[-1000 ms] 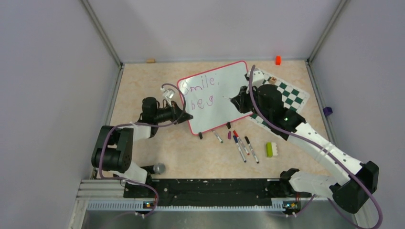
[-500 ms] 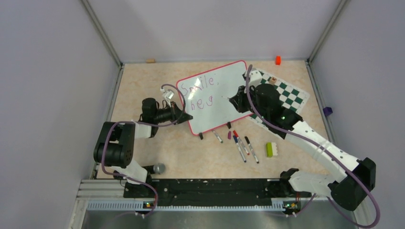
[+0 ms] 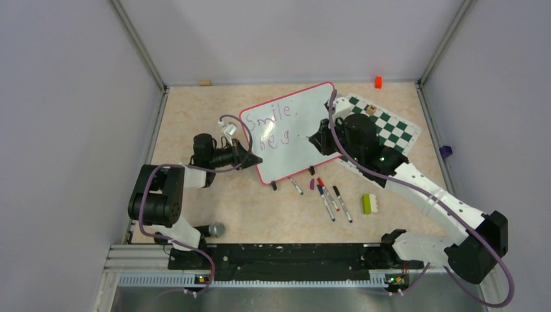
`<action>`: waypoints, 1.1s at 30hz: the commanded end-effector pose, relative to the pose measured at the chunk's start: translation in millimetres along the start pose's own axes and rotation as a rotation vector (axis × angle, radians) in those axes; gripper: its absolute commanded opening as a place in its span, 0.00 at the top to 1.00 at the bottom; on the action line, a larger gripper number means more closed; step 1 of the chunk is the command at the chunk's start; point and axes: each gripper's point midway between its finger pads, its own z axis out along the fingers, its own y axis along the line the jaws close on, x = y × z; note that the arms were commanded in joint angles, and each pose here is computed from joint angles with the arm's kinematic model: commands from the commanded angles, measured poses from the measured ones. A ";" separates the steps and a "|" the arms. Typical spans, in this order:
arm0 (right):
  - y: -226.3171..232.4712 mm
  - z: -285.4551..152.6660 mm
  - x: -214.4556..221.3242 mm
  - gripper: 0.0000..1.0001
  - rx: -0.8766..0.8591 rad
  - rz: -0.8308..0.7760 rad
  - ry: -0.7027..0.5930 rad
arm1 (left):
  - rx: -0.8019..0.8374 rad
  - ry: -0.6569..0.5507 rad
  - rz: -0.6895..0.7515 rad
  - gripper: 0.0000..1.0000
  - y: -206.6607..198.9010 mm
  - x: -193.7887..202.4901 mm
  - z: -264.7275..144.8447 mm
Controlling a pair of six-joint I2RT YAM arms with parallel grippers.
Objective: Write a sentence on the whiteboard
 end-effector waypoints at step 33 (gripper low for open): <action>-15.7 76.2 -15.8 1.00 0.074 -0.062 -0.031 | -0.088 0.087 -0.164 1.00 21.2 34.1 1.1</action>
